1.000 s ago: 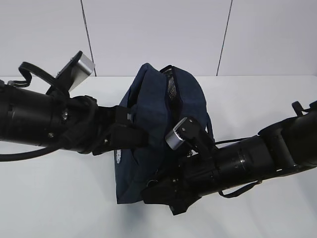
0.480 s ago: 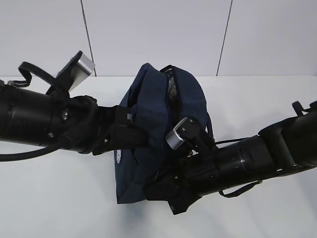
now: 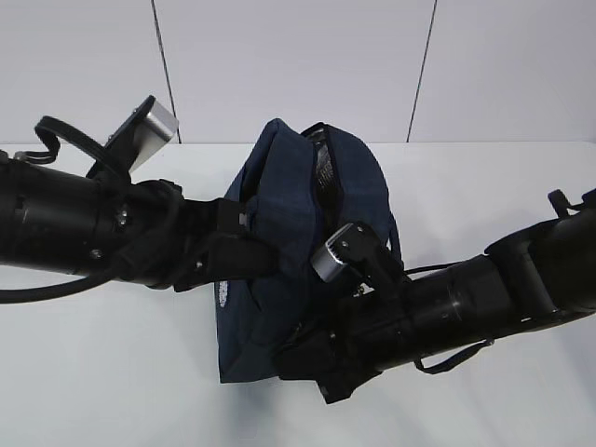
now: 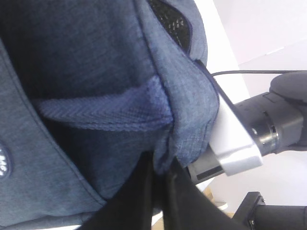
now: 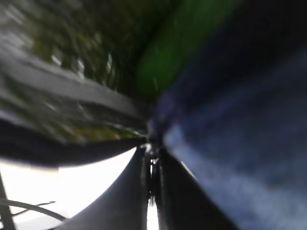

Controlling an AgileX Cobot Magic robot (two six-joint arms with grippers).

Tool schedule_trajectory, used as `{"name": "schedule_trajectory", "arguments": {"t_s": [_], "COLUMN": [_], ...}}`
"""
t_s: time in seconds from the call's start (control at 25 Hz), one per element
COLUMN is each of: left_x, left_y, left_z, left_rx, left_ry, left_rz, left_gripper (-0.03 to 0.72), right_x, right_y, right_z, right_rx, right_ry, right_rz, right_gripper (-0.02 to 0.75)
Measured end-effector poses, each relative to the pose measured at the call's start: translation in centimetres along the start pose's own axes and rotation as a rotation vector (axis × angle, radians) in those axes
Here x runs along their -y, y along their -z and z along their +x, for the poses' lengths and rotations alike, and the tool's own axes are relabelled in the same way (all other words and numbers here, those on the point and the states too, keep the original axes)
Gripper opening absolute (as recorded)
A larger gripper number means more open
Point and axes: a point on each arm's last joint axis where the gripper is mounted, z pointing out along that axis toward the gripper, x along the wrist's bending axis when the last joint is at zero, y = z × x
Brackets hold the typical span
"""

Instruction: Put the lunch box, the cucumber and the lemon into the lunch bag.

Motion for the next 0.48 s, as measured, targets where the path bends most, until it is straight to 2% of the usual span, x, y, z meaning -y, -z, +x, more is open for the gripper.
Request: {"name": "schedule_trajectory", "arguments": {"t_s": [0.24, 0.48], "left_x": [0.0, 0.0], "left_y": [0.0, 0.0], "left_z": [0.0, 0.0], "left_rx": [0.000, -0.002], "left_ry": [0.000, 0.004], "left_rz": [0.000, -0.004], "left_gripper": [-0.004, -0.004], "right_x": [-0.2, -0.9], "right_y": [0.4, 1.4], "right_z": [0.1, 0.6], "right_rx": [0.023, 0.051], "right_ry": [-0.002, 0.071], "right_rz": [0.021, 0.044], "right_gripper": [0.008, 0.008]}}
